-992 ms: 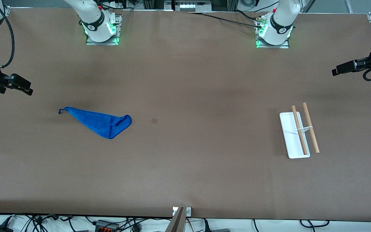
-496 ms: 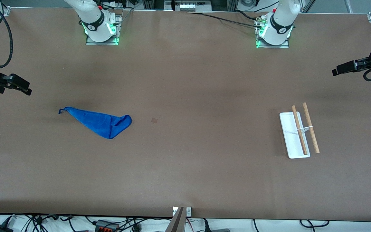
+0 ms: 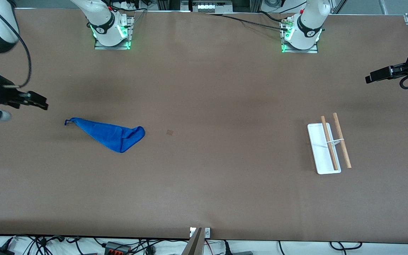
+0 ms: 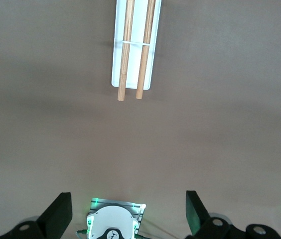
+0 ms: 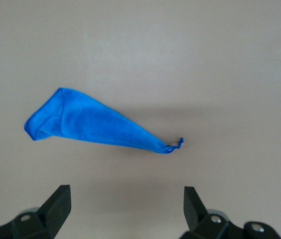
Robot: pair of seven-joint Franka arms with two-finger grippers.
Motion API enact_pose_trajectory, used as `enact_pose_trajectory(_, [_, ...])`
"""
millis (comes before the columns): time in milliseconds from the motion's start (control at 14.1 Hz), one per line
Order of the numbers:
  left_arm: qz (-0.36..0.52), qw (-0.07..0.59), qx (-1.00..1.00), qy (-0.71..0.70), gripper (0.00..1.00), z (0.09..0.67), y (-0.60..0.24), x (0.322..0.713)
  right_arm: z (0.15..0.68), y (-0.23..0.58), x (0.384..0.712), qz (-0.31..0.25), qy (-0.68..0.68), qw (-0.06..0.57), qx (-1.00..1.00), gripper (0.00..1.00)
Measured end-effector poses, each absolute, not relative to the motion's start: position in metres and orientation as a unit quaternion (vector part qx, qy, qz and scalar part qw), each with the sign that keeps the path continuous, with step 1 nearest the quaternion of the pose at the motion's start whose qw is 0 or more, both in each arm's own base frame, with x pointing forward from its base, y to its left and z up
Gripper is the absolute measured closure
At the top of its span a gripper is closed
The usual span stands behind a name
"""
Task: Pass towel and hang on rack
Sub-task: 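Reach the right gripper down to the blue towel's corner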
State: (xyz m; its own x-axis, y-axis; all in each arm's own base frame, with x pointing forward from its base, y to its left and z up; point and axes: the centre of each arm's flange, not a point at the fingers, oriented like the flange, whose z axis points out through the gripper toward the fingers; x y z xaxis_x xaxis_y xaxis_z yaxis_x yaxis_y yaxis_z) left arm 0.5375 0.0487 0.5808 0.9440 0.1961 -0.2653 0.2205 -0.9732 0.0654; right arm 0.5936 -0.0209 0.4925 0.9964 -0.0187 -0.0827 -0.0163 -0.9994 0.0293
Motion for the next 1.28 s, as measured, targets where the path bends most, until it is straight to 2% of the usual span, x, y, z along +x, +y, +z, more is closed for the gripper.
enact_pose_trajectory(354, [-0.129, 0.047, 0.985, 0.106, 0.0, 0.581, 0.049, 0.537, 0.397, 0.047, 0.612, -0.114, 0.046, 0.022, 0.992, 0.0])
enact_pose_trajectory(850, [-0.13, 0.047, 0.985, 0.107, 0.0, 0.581, 0.05, 0.537, 0.285, 0.103, 0.613, -0.183, 0.093, 0.037, 0.978, 0.0])
enact_pose_trajectory(1062, [-0.13, 0.047, 0.985, 0.107, 0.0, 0.581, 0.05, 0.537, 0.243, 0.118, 0.613, -0.188, 0.105, 0.04, 0.976, 0.0])
enact_pose_trajectory(1275, [-0.13, 0.047, 0.985, 0.107, 0.0, 0.581, 0.05, 0.537, 0.217, 0.129, 0.615, -0.182, 0.093, 0.013, 0.979, 0.04])
